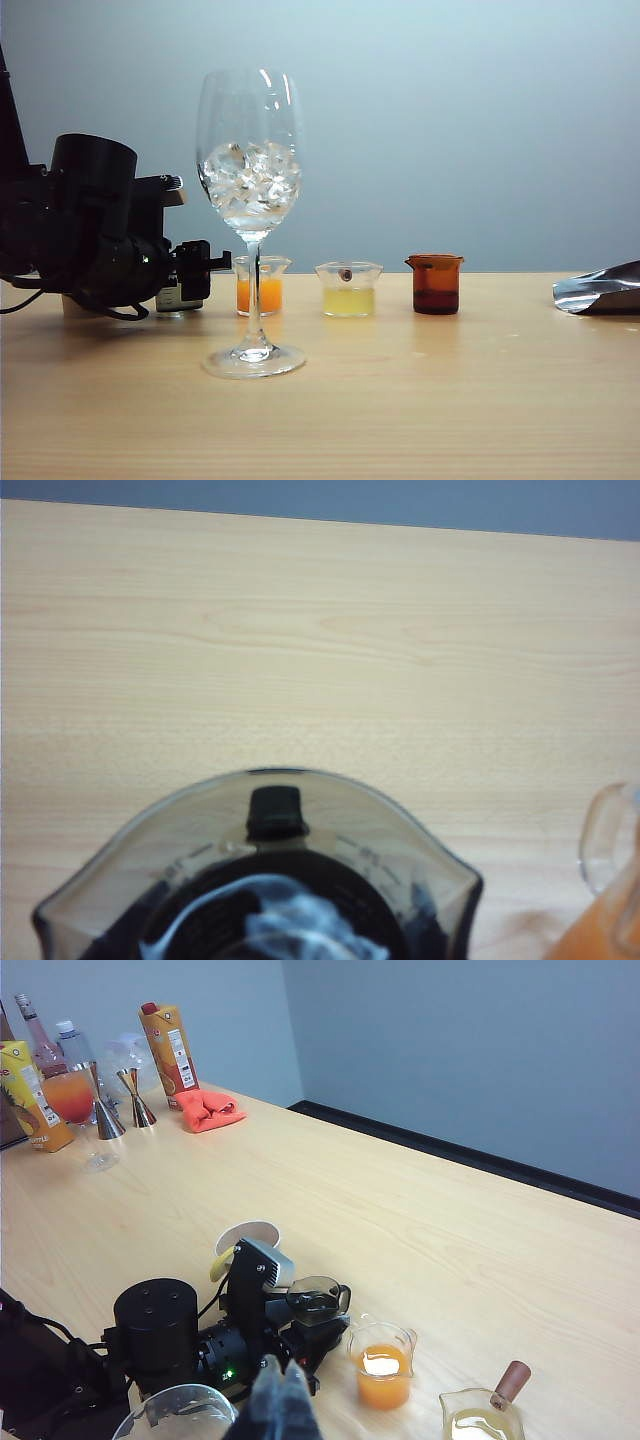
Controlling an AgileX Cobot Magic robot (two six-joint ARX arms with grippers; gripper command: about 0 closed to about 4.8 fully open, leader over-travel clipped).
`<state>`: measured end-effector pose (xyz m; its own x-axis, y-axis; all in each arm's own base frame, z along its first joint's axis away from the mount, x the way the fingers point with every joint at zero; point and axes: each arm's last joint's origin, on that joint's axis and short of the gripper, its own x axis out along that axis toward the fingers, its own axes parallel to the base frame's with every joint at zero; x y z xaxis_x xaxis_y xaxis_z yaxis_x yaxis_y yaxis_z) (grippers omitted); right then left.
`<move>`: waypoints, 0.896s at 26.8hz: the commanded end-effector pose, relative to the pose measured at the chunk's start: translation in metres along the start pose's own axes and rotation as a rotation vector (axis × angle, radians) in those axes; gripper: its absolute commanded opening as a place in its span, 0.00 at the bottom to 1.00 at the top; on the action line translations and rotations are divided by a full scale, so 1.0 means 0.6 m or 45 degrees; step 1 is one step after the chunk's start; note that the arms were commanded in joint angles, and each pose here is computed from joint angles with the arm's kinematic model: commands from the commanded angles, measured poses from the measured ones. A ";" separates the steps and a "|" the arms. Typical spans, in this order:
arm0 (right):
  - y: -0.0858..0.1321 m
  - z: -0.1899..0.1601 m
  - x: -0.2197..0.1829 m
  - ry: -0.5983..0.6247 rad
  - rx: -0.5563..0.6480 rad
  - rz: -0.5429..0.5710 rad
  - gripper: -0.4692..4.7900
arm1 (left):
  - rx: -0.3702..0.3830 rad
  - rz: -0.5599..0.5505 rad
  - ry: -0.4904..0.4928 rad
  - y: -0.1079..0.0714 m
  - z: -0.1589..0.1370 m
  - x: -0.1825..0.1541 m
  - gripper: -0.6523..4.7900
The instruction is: Pick up the first measuring cup from the left, pour the coconut rum inside into the goblet, and finally put the measuring cup back in its original place.
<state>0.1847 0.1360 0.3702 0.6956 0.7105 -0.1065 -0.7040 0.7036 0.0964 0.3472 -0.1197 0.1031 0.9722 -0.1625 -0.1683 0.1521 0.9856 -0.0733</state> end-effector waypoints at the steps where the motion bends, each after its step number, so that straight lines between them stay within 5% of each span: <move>1: 0.001 0.007 -0.004 -0.034 -0.010 0.006 0.07 | -0.014 -0.048 -0.091 -0.004 0.019 -0.002 0.45; 14: 0.001 0.007 -0.004 -0.035 -0.011 0.007 0.07 | 0.080 -0.108 -0.111 -0.008 0.067 -0.016 0.45; 24: 0.004 0.014 -0.008 -0.078 -0.020 0.034 0.07 | 0.103 -0.135 -0.244 -0.011 0.170 -0.063 0.45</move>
<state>0.1822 0.1349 0.3738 0.6837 0.7251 -0.0830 -0.7190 0.6887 0.0939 0.3304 -0.1161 0.1994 0.9668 -0.2554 -0.0120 0.2553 0.9668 -0.0064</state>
